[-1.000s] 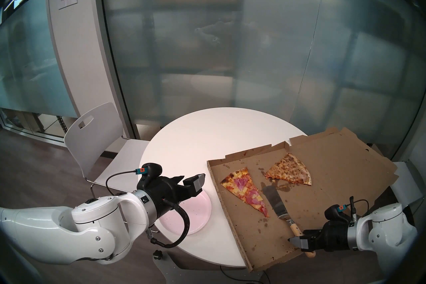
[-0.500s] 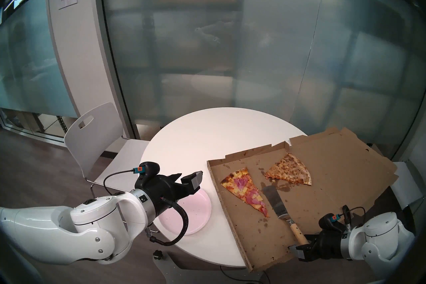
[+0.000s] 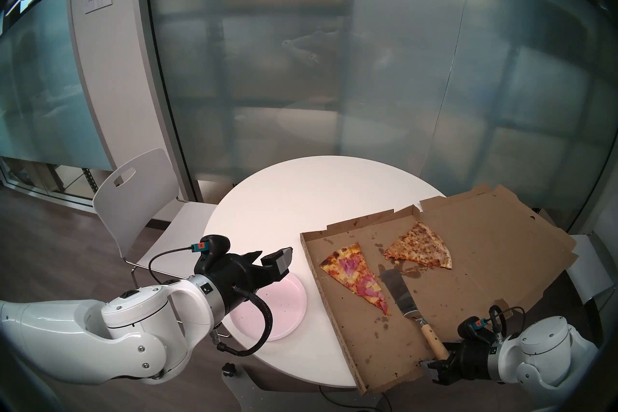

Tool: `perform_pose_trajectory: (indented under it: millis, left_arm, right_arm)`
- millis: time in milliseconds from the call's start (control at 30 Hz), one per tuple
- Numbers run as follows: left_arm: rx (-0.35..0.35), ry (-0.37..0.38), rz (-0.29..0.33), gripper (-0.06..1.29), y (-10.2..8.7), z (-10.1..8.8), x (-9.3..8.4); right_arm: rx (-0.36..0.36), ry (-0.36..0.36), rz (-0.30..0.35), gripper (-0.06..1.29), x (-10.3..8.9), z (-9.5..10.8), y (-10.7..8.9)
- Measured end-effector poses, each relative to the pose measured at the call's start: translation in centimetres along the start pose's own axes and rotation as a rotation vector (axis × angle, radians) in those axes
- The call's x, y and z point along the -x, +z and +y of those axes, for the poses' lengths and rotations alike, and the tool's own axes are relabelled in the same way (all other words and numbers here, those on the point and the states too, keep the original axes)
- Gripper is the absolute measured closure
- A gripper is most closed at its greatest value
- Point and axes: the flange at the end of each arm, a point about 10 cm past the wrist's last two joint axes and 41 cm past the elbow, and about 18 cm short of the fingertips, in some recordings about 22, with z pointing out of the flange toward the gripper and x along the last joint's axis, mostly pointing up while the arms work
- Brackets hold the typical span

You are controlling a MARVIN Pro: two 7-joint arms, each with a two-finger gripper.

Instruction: Put pizza slice onto the plate

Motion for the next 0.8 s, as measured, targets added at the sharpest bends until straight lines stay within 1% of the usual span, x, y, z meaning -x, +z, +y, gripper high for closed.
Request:
perform_pose_trajectory:
  millis: [267, 367, 567, 767, 800]
  left_arm:
    - [0.006, 0.001, 0.0, 0.03, -0.03, 0.01, -0.01]
    - [0.008, 0.002, 0.0, 0.03, -0.04, 0.03, 0.0]
    - [0.014, 0.002, -0.001, 0.03, -0.05, 0.08, 0.02]
    - [0.016, 0.002, -0.002, 0.03, -0.06, 0.09, 0.05]
    - [0.016, 0.002, -0.002, 0.03, -0.06, 0.09, 0.06]
  right_arm:
    - [0.022, -0.029, 0.007, 0.22, -0.26, 0.17, 0.12]
    - [0.033, -0.036, 0.011, 0.3, -0.43, 0.36, 0.05]
    - [0.053, -0.047, 0.019, 0.3, -0.76, 0.79, -0.21]
    - [0.049, -0.051, 0.018, 0.3, -0.77, 0.81, -0.19]
    - [0.047, -0.051, 0.017, 0.32, -0.74, 0.8, -0.16]
